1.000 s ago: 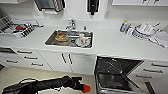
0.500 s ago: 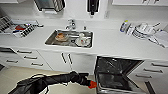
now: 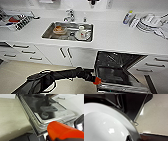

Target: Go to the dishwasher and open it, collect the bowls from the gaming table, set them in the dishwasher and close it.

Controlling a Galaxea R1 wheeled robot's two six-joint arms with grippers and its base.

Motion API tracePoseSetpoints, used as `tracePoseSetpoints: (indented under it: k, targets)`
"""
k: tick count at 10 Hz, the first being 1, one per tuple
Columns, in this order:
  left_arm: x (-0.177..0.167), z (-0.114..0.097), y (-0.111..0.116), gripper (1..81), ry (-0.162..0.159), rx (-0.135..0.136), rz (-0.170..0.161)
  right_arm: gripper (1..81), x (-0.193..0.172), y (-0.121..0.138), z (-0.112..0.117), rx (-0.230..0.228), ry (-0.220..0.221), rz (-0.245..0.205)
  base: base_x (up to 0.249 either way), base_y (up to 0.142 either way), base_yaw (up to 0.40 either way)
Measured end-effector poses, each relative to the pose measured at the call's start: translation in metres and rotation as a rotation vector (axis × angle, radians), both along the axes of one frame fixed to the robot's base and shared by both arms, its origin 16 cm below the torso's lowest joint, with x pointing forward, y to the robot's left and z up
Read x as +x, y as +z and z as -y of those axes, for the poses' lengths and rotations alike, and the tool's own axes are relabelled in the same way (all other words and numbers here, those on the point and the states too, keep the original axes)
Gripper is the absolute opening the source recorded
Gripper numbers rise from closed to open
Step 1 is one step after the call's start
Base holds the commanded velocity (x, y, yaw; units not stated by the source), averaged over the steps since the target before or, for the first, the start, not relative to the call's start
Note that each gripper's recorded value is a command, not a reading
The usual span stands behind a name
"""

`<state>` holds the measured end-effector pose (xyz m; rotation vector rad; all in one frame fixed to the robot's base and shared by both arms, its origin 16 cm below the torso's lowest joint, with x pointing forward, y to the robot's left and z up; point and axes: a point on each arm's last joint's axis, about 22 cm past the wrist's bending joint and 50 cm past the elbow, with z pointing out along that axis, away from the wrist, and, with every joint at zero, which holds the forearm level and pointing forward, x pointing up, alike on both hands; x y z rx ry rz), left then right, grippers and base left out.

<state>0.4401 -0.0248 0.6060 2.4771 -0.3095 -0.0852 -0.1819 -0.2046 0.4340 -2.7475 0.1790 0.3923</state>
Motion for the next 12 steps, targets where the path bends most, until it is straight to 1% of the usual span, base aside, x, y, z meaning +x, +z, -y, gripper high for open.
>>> tracePoseSetpoints:
  k: [1,2,4,5,7,10,12]
  targets:
    - [0.004,0.006,-0.001,1.0,-0.009,0.007,-0.001,1.0,-0.002,0.0,0.0,0.0,-0.001,-0.005,0.0,0.0,0.0]
    - [0.016,0.014,0.005,1.0,-0.016,0.005,0.018,1.0,0.0,0.0,0.0,0.0,-0.003,-0.004,0.0,0.0,0.0]
    - [0.046,0.031,0.023,1.0,-0.02,0.001,0.068,1.0,0.003,-0.001,-0.002,0.003,-0.007,0.002,0.0,0.0,0.0]
    - [0.056,0.038,0.029,1.0,-0.019,-0.002,0.081,1.0,0.002,0.0,-0.003,0.006,-0.007,-0.002,0.0,0.0,0.0]
    - [0.068,0.058,0.042,1.0,-0.03,-0.009,0.1,1.0,0.003,0.0,-0.004,0.007,-0.008,0.0,0.0,0.0,0.0]
    - [0.08,0.097,0.069,1.0,-0.055,-0.043,0.132,1.0,0.003,0.0,-0.004,0.007,-0.01,0.0,0.0,0.0,0.0]
    - [0.073,0.114,0.076,1.0,-0.073,-0.063,0.133,1.0,0.003,0.0,-0.005,0.008,-0.009,0.0,0.0,0.0,0.0]
